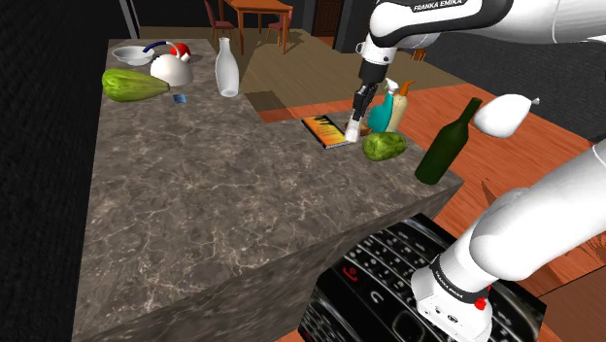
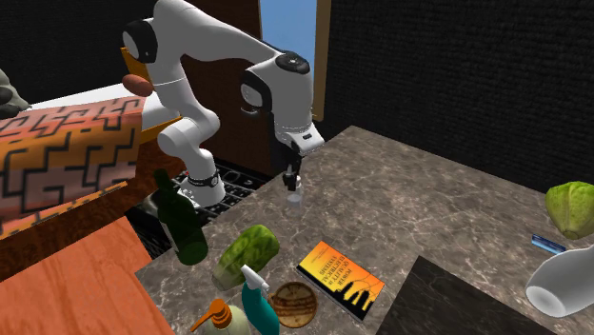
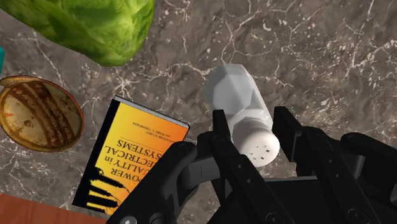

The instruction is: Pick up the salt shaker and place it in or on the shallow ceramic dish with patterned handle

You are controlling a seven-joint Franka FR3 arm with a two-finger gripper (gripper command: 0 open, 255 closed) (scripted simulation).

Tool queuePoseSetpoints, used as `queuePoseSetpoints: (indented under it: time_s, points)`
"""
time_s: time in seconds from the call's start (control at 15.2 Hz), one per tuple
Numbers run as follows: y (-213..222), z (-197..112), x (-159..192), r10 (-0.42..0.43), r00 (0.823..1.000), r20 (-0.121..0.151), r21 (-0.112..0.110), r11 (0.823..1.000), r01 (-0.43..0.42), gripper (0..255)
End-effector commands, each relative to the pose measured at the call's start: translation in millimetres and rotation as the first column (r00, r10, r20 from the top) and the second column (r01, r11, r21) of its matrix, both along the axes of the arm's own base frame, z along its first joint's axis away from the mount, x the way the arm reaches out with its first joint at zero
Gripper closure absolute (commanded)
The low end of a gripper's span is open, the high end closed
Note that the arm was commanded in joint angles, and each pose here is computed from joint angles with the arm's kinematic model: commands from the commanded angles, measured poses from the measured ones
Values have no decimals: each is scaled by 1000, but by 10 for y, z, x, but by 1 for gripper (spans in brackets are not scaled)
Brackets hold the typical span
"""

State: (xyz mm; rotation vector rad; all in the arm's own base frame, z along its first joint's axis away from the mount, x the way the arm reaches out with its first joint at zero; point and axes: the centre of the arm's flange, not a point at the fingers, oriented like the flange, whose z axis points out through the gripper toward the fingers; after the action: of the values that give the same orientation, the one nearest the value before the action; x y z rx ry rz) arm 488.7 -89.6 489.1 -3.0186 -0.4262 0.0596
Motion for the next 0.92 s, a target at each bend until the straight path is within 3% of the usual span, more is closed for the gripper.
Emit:
queuePoseSetpoints:
  time_s: [0.0,0.86]
  points:
    - [-235,54,115,1,1000,0,0,1000,-1,255]
    - [-1759,283,870,1,1000,0,0,1000,-1,255]
